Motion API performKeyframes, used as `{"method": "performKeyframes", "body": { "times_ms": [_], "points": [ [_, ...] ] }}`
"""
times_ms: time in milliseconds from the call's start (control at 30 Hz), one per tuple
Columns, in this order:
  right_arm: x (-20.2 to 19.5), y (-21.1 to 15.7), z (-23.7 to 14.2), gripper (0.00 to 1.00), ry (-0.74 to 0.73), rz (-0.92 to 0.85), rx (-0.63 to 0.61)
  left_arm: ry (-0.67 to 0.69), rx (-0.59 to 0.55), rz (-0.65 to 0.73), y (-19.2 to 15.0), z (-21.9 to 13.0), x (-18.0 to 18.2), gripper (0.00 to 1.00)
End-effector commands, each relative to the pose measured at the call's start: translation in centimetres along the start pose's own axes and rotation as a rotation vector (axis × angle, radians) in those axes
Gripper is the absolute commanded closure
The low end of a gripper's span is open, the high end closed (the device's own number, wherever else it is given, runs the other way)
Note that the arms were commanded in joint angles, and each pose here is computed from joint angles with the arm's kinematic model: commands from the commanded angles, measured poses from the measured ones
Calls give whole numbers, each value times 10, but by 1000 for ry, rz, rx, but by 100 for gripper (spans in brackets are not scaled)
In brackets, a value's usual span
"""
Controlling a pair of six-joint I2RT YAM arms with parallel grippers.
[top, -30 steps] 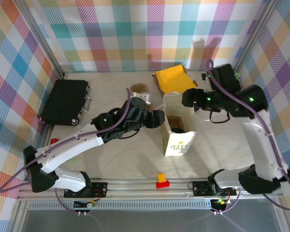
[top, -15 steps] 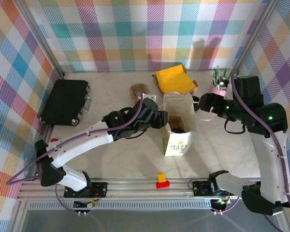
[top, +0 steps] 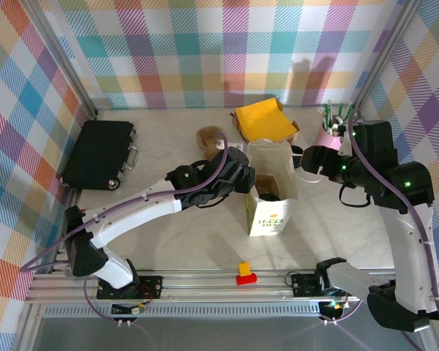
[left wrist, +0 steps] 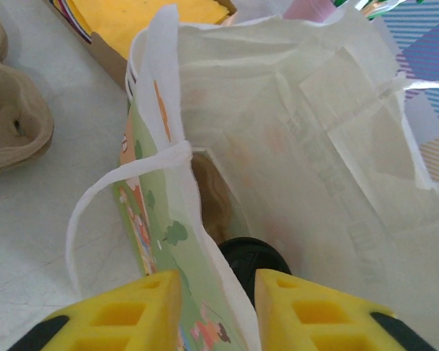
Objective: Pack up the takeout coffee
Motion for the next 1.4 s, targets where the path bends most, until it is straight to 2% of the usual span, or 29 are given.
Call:
{"method": "performKeyframes", "body": {
  "times_ms": [0,200,333,767,1367],
  "points": [
    [1,1,4,19,28,0,-13,13,-24,15,4,-5,-4,73],
    [3,-1,11,19,58,-12,-19,33,-47,19,10,-13,-3,87],
    [4,-1,12,19,67,-11,-21,42,-67,18,13,-21,0,91],
    [5,-2,20,20,86,-6,0,84,-97,9,15,-47,22,93],
    [4,1,46,20,84,-21,24,141,-144,-91,11,-94,85,93]
  ]
}}
Point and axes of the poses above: each hand's point on the last joint's axis, 136 mm out from that joint toward the fingers, its own z axis out along the fingers, its own x axis along the line the jaws close on, y = z × x, the point moved 8 cm from there along -z, back along the fingers, and after that the axes turned 14 degrees about -z, right-handed, at the moved point
